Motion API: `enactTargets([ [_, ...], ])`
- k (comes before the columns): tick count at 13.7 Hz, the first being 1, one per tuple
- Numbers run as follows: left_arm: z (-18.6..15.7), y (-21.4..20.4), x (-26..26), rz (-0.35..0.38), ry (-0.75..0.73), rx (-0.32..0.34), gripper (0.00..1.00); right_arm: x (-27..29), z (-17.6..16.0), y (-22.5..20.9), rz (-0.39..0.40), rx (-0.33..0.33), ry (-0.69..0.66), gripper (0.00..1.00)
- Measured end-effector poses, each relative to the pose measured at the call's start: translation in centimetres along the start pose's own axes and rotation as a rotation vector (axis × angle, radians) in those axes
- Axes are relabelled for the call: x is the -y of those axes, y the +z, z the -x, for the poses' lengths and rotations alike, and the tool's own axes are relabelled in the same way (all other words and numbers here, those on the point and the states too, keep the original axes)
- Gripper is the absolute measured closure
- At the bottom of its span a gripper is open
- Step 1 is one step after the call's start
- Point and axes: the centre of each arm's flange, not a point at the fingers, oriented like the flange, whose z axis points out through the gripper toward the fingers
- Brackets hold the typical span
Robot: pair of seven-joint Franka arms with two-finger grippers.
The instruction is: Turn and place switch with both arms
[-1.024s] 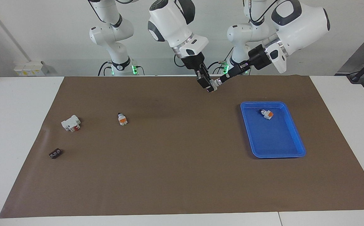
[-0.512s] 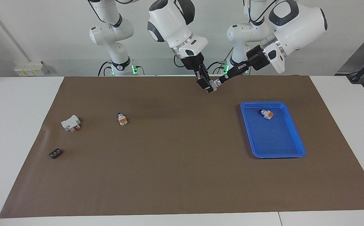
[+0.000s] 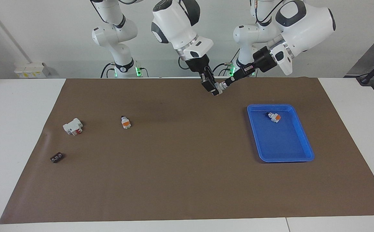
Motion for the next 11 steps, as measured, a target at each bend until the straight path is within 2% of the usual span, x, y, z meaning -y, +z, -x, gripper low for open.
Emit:
enactTargets([
  [4, 0.04, 0.11, -0.01, 0.003, -0.025, -0.005, 0.89, -0.04, 0.07, 0.03, 0.001, 0.002, 0.010, 0.58],
  [11, 0.09, 0.13, -0.17, 0.015, -0.294, -0.016, 0.89, -0.19, 0.14, 0.04, 0.007, 0.001, 0.012, 0.58],
])
